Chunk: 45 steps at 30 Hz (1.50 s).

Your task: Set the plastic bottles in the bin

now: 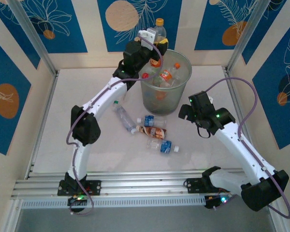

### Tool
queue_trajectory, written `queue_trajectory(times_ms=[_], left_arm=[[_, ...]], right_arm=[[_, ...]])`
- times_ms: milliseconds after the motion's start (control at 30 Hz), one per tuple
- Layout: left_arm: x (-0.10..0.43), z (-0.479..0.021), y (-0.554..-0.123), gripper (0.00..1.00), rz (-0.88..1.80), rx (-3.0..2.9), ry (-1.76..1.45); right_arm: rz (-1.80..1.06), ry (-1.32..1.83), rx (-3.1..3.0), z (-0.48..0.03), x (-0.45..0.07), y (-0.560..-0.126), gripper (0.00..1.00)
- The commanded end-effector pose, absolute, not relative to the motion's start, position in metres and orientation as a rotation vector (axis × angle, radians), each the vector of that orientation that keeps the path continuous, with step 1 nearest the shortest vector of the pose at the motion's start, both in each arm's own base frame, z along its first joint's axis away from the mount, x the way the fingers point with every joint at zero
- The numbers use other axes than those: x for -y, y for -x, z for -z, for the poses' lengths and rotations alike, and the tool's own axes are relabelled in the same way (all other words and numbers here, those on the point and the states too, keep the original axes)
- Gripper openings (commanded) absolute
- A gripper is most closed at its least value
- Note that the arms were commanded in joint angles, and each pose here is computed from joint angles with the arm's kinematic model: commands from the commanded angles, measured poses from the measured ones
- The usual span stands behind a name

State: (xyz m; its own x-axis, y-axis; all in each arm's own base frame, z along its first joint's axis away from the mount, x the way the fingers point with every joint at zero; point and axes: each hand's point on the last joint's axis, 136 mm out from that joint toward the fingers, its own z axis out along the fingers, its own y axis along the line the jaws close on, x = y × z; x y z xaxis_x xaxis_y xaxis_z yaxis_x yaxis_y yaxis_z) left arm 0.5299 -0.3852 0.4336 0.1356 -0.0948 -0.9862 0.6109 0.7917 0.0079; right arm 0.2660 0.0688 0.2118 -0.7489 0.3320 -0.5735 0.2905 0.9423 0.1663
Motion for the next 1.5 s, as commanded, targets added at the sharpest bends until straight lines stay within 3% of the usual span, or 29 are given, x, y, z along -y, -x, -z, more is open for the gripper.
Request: queue_trajectory(times_ms=[0,333,767,1467], left_arm=[[0.397,-0.441,-0.526,0.57,0.566,-1.290,-0.490],[0.419,-0.389,-0.538,0.59,0.575,-1.380,-0.542],[0.440,-0.357,-0.526,0.77,0.606,-1.466,-0.608],[0.399,-0.309,-0.522,0.48,0.536,-1.822,-0.404]], right_arm=[[-0.115,-0.464,-2.454,-0.214,-0.071,-0.266,0.99],[-0.116,-0.470,-2.450,-0.215,-0.069,-0.262,0.99],[-0.115,-0.479,-2.446,-0.215,-0.068,-0.260,0.99],[-0.133,-0.498,-2.419,-0.218,-0.065,-0.255,0.99]])
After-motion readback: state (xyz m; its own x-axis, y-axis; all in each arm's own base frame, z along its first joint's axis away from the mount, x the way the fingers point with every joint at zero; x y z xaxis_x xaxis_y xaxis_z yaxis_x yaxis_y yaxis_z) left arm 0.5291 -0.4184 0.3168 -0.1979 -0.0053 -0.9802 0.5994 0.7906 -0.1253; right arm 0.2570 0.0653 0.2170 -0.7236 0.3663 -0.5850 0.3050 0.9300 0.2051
